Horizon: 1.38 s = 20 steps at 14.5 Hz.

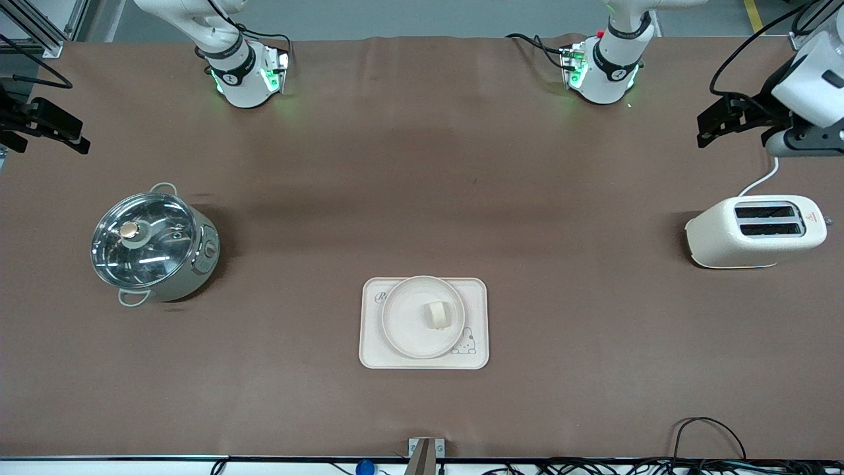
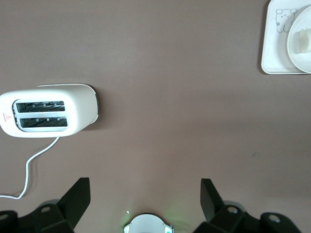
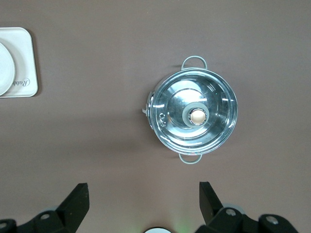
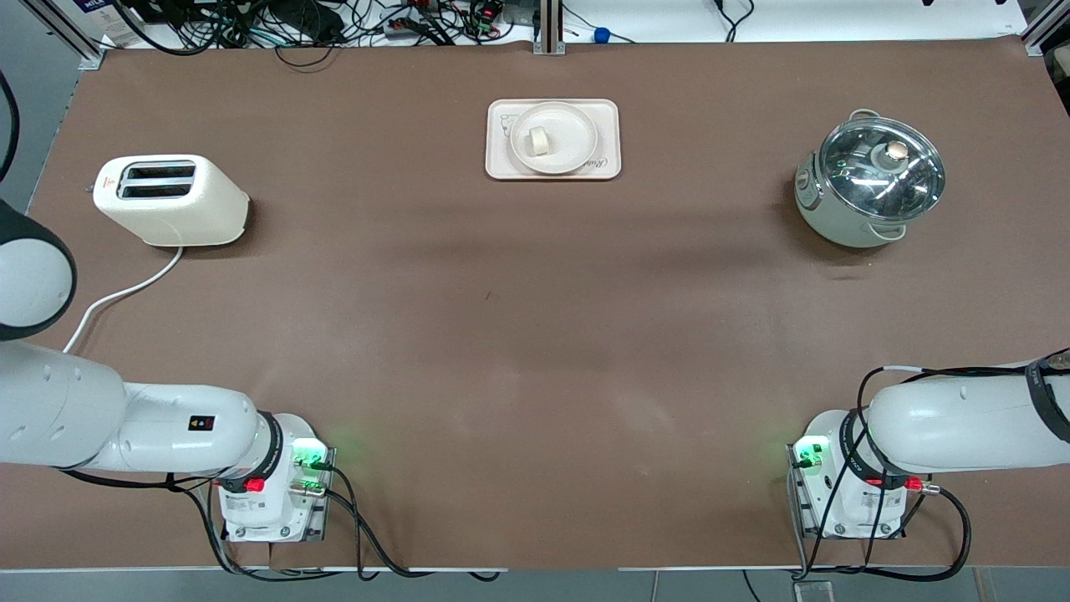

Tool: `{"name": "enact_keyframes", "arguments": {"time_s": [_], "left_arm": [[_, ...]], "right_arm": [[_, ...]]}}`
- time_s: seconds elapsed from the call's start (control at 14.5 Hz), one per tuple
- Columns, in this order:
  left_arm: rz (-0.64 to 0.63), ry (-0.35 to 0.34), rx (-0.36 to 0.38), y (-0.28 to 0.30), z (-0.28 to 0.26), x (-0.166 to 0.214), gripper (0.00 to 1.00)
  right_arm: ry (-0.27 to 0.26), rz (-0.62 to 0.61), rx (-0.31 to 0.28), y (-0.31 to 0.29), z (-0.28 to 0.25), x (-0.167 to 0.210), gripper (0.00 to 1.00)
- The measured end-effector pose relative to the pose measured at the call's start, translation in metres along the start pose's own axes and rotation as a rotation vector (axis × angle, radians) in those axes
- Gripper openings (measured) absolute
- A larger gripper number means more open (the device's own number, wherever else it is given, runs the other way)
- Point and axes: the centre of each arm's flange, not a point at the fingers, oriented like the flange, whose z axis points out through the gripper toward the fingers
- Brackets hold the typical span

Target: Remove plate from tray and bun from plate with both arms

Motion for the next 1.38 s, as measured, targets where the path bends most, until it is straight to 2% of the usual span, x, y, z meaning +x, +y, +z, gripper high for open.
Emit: {"name": "enact_keyframes", "arguments": {"time_s": [0.62, 1.03, 1.38], "left_arm": [[0.027, 0.030, -0.011, 0.019, 0.037, 0.037, 1.00], [0.020, -0.005, -0.010, 0.016, 0.065, 0.049, 1.00], [0.018, -0.031, -0.011, 0.015, 0.082, 0.060, 1.00]], "right_arm": [[0.000, -0.008, 0.000, -0.004, 0.000, 0.000, 1.00], [-0.004, -0.047, 0.006, -0.025, 0.005, 0.000, 1.00], [0.048, -0.062, 0.089, -0.056, 0.027, 0.019, 1.00]]}}
